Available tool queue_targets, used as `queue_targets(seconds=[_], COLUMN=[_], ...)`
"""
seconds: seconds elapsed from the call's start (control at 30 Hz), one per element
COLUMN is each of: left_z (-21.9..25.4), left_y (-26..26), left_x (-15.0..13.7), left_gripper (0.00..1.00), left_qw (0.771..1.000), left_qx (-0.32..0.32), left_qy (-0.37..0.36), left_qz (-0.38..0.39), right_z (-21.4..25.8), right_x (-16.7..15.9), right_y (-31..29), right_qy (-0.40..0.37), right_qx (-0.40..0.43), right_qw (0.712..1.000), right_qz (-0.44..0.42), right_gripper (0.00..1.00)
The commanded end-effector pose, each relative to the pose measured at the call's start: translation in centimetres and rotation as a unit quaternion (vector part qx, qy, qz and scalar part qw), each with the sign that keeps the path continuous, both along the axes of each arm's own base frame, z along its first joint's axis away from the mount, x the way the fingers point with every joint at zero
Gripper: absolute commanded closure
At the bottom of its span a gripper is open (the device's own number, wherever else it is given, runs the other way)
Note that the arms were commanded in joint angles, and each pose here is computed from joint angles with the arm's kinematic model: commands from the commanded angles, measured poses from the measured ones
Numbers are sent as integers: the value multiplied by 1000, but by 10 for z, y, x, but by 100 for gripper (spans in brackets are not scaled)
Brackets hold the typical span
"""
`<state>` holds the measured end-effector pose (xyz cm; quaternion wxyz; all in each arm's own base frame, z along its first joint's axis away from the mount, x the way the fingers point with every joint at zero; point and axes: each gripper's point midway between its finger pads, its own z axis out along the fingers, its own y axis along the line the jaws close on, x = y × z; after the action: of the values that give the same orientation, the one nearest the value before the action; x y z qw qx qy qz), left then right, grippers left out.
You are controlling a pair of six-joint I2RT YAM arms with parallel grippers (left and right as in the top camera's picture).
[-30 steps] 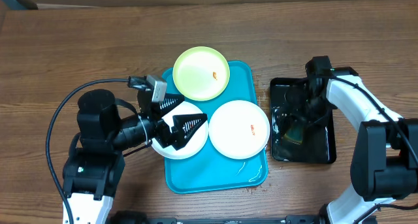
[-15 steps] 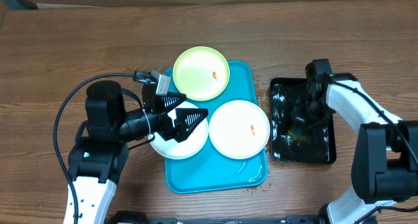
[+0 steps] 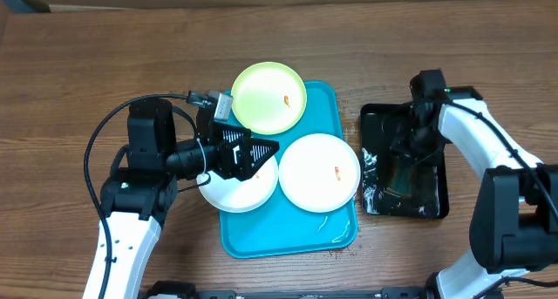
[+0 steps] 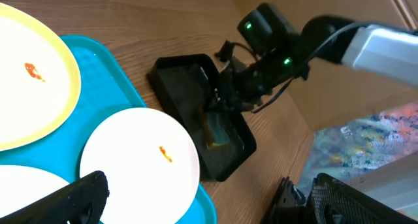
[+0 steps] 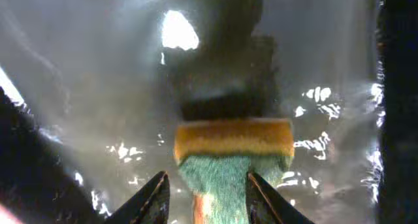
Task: Clean dirty plates on tray and stack at the side
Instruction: 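Grasp the green-and-yellow sponge in the water with the right gripper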
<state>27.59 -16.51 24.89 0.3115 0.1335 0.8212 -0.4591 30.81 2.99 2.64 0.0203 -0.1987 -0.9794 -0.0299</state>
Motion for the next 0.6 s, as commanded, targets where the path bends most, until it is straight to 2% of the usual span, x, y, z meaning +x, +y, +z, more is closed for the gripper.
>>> queue_targets(seconds=[0.0,0.03,0.1,0.13,0.2,0.23,0.3,0.33,0.43,0.5,0.57], left_z=[24,27,28,25,15,10,4,2,-4,-7,-9], left_y=[0,1,16,26,56,83,101,103,103,103,103], left_x=[-2,-2,0,1,4,2,0,-1,-4,-4,-3], left_gripper=[0,0,0,0,0,0,0,0,0,0,0], left_qw=[1000,1000,997,993,976,954,936,934,933,933,932], left_qx=[-11,-6,51,86,168,229,269,273,279,280,282], left_qy=[-17,-23,-35,-33,-14,1,14,18,33,37,42], left_qz=[0,3,44,70,141,196,228,230,225,224,222], right_z=[-17,-20,-30,-31,-30,-23,-11,-3,23,29,29], right_x=[-12,-13,-15,-15,-14,-9,-2,1,1,-2,-16], right_y=[-4,-4,-4,-4,-2,4,10,11,11,10,10], right_qy=[-2,-4,-11,-12,-14,-20,-28,-30,-16,-6,24], right_qx=[-7,-7,-6,-6,0,17,33,36,34,34,33], right_qw=[999,999,999,999,1000,1000,999,998,998,999,999], right_qz=[-32,-32,-33,-33,-25,3,31,41,41,39,30], right_gripper=[71,77,93,96,96,96,96,96,63,51,46])
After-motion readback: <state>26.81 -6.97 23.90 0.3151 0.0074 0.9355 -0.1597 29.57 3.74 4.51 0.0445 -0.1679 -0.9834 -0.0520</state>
